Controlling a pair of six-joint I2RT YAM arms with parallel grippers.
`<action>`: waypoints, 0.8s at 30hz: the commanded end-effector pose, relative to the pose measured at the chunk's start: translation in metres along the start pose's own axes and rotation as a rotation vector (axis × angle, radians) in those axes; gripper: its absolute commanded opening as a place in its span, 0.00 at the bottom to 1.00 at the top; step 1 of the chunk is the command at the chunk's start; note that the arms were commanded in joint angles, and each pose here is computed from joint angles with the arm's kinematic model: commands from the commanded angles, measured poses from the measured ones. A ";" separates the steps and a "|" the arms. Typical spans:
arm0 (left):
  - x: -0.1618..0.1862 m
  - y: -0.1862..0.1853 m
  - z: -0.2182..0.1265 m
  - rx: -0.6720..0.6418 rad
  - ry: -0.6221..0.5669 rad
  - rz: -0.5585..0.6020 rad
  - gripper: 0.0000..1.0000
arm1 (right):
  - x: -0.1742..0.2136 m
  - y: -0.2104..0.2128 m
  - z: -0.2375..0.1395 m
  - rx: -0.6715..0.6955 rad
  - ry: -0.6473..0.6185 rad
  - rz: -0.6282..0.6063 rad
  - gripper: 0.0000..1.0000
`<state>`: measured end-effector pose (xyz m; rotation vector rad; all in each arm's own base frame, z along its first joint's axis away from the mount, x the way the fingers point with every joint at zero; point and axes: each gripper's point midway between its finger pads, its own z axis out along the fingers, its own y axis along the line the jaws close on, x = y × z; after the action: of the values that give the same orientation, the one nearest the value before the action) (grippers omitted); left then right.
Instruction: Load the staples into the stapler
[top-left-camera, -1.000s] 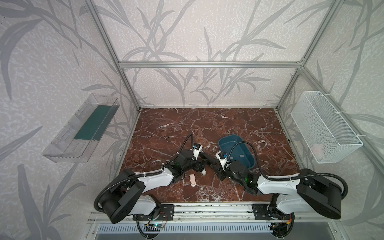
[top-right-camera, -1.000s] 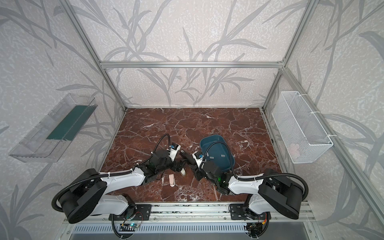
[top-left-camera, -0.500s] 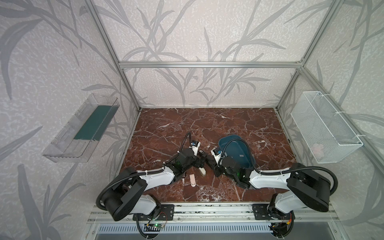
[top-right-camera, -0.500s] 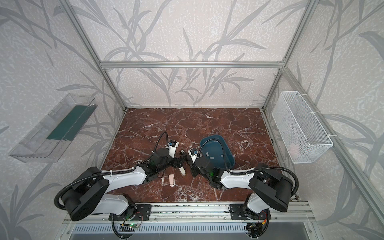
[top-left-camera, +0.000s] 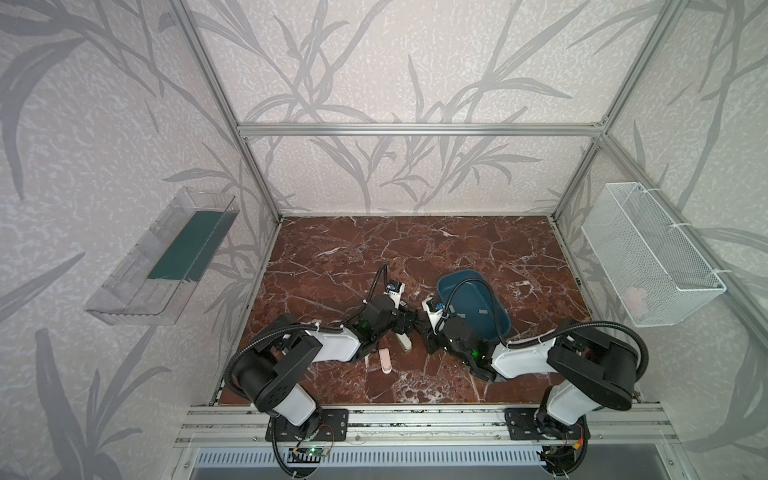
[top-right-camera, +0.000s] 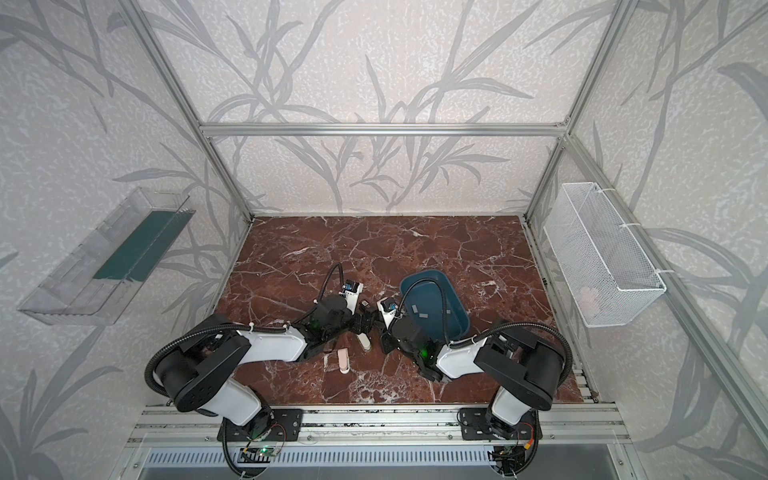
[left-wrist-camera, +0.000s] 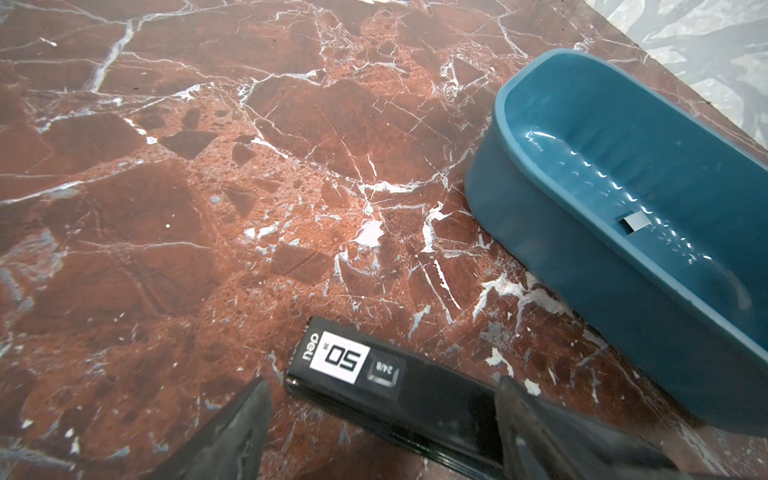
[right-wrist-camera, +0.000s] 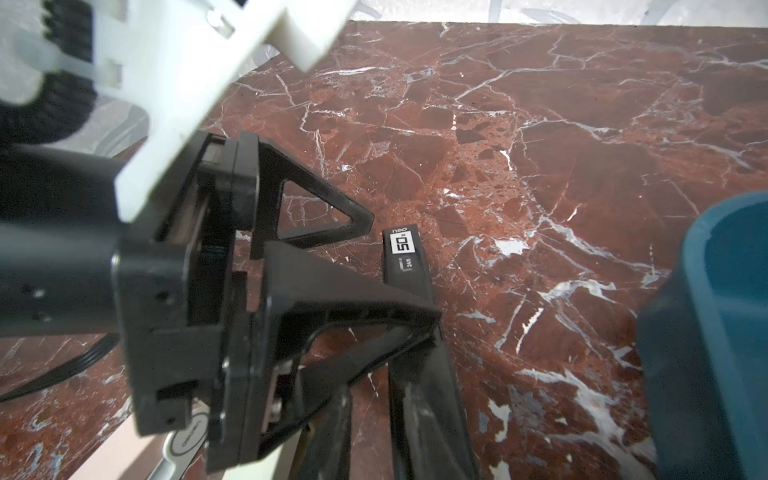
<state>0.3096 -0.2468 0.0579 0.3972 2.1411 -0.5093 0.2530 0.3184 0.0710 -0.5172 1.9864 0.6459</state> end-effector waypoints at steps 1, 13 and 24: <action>-0.010 -0.004 0.003 0.011 -0.025 -0.009 0.85 | 0.064 -0.027 -0.005 0.080 0.183 -0.007 0.24; -0.019 -0.002 -0.001 -0.001 -0.044 -0.015 0.85 | 0.049 -0.020 -0.004 0.062 0.156 -0.002 0.29; -0.092 0.069 -0.088 -0.344 -0.264 -0.139 0.93 | -0.098 -0.055 -0.073 0.294 -0.023 0.158 0.68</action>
<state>0.3269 -0.1974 0.1507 0.1615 1.9750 -0.4200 0.2742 0.2846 0.1636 -0.3300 2.0020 0.5667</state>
